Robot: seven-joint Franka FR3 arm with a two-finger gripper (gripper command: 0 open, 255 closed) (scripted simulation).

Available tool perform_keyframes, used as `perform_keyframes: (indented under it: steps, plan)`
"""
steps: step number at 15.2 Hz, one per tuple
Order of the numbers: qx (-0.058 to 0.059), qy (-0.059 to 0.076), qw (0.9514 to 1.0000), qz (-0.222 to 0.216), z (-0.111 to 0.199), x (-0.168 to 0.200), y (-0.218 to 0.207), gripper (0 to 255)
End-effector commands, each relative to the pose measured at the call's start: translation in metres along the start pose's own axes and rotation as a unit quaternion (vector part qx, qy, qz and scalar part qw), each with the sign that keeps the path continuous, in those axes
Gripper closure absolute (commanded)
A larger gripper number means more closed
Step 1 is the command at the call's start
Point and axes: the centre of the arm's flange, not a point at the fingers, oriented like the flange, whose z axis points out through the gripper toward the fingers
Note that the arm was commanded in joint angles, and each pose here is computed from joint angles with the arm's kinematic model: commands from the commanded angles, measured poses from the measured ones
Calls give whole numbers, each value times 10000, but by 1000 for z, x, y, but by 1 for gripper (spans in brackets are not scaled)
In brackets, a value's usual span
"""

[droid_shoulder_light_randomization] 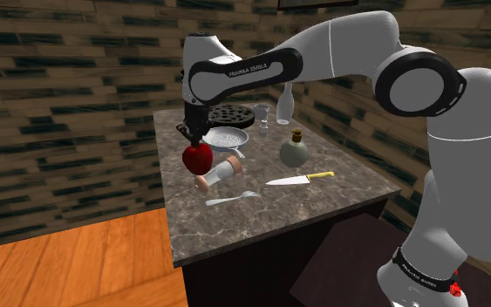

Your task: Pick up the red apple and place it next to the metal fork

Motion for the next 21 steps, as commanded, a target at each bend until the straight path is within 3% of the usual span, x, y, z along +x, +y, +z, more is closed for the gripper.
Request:
perform_keyframes:
  steps: [1, 4, 12, 13, 18, 21]
  plan:
    - [-152, -377, 9992, -23, 31, -10, 0, 255]
    - [-152, -377, 9992, -23, 46, -13, 0, 255]
    - [-152, -377, 9992, -23, 48, -13, 0, 255]
    - [-152, -377, 9992, -24, 47, -14, 0, 0]
    - [-152, -377, 9992, -23, 48, -13, 0, 0]
    - [-152, -377, 9992, -23, 8, -10, -1, 0]
